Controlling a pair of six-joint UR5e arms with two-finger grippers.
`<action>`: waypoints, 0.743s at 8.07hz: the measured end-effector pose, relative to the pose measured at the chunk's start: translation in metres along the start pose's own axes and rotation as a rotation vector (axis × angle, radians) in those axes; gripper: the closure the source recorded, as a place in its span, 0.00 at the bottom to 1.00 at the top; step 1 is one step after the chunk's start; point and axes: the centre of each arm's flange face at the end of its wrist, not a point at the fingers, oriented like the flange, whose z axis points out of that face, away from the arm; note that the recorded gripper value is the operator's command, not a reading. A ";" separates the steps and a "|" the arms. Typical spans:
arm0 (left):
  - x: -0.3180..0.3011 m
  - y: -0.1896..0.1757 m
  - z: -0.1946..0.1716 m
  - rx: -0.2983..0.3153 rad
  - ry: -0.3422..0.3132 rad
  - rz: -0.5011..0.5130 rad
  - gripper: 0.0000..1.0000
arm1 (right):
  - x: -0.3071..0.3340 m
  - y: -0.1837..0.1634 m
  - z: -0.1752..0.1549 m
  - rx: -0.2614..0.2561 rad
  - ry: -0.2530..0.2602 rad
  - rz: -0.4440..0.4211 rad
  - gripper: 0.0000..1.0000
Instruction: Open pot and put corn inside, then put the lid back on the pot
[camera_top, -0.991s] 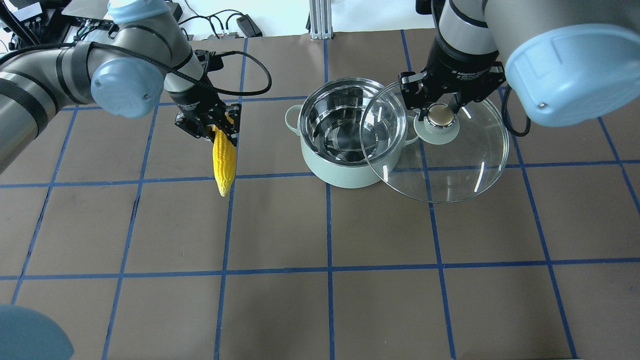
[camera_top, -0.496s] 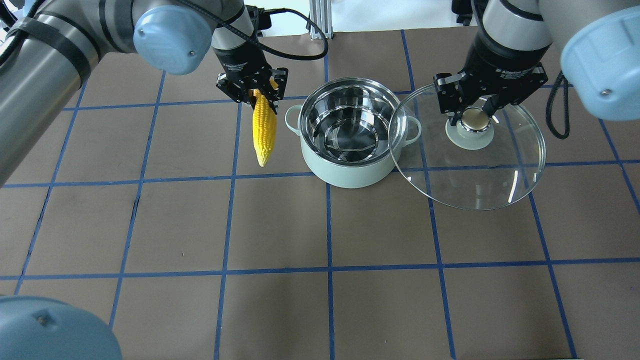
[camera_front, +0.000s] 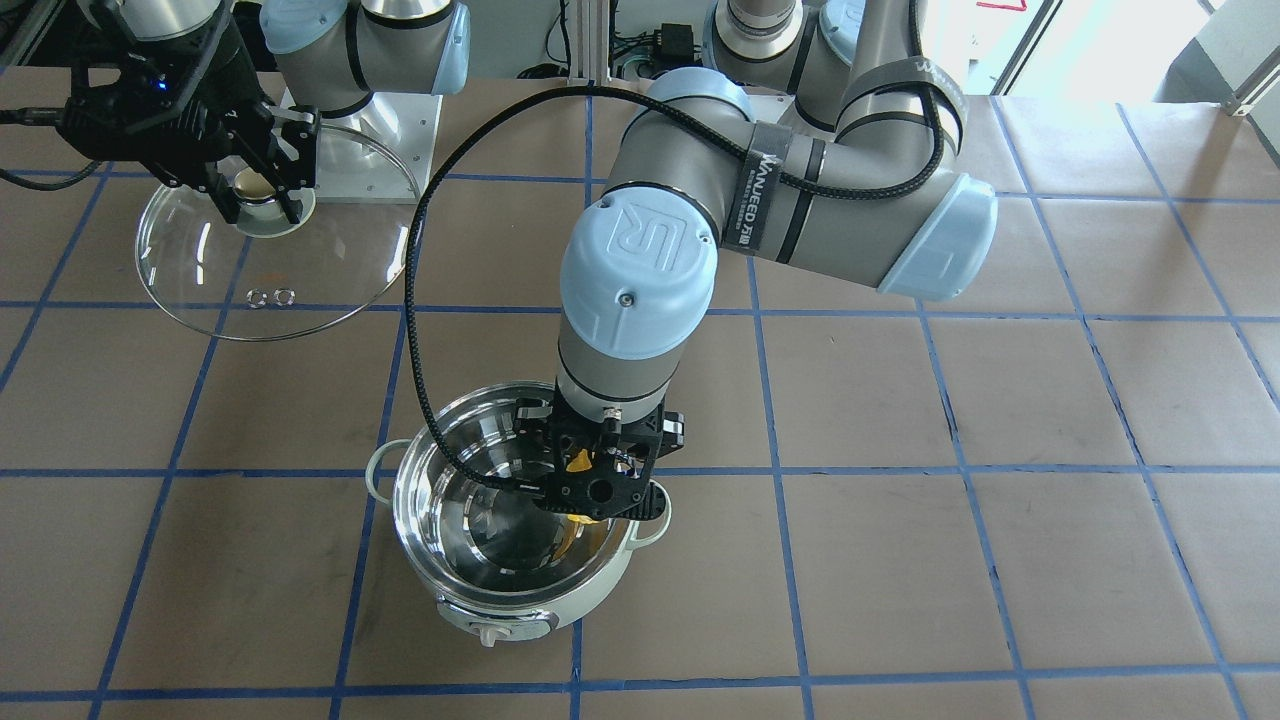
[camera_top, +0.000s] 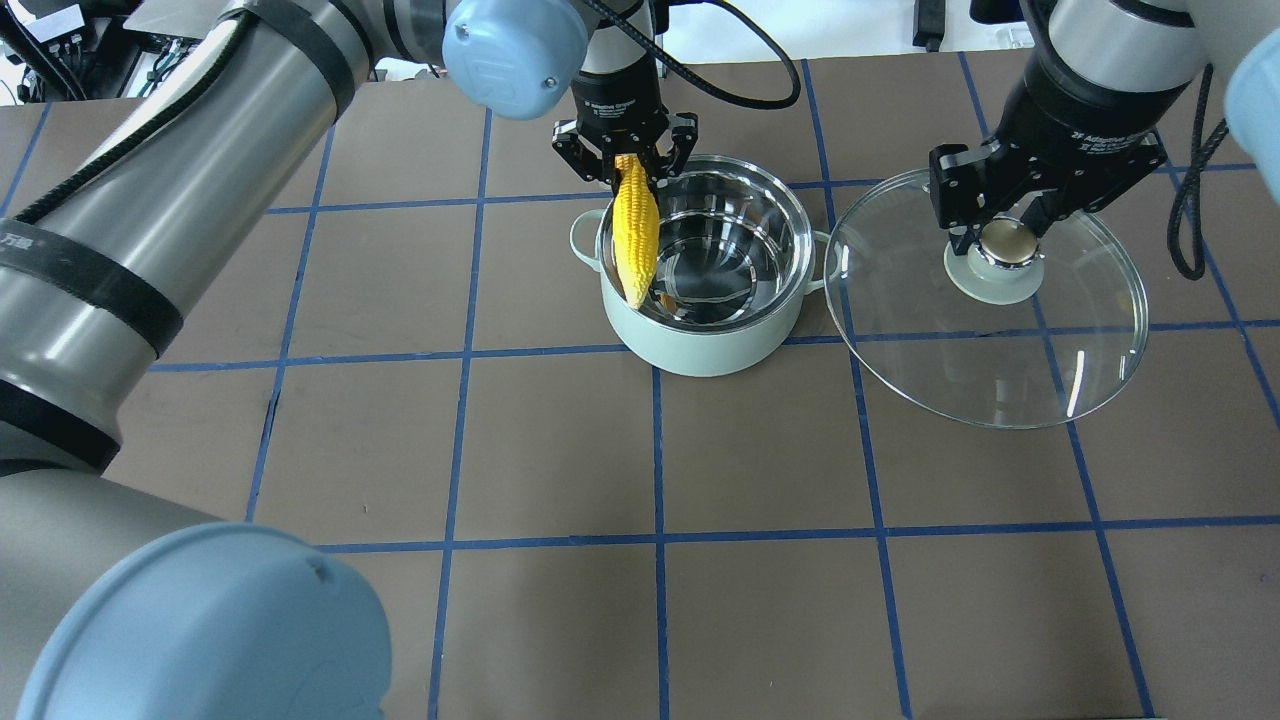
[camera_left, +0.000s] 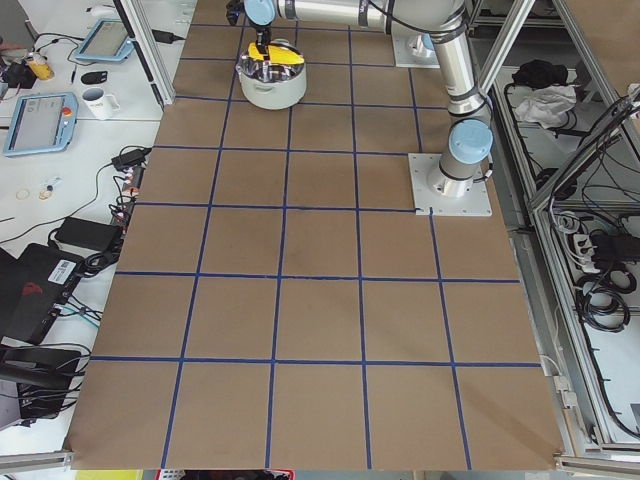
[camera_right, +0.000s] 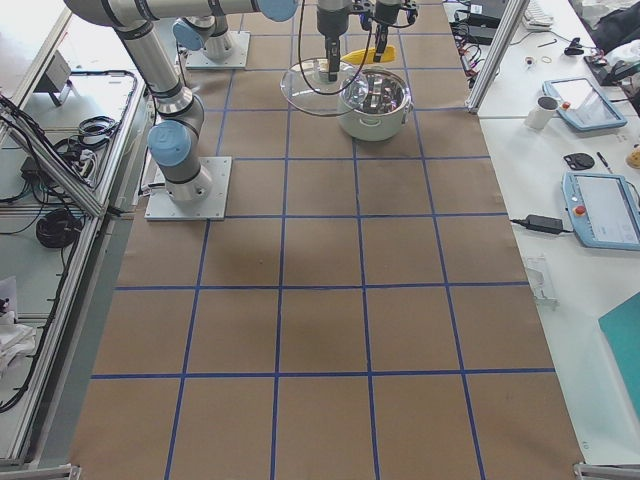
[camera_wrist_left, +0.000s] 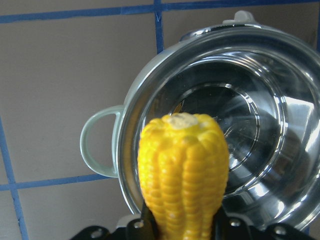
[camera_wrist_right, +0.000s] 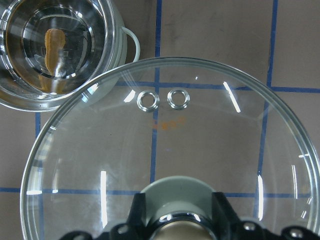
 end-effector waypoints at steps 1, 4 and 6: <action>0.011 -0.002 0.010 -0.009 0.001 -0.004 1.00 | 0.000 0.000 0.000 -0.002 -0.001 -0.002 0.61; 0.032 -0.011 0.040 -0.003 0.030 0.005 0.99 | 0.001 -0.001 0.002 -0.002 -0.003 -0.010 0.61; 0.043 -0.021 0.042 0.089 0.059 0.025 0.68 | 0.002 -0.003 0.003 0.000 -0.003 -0.015 0.61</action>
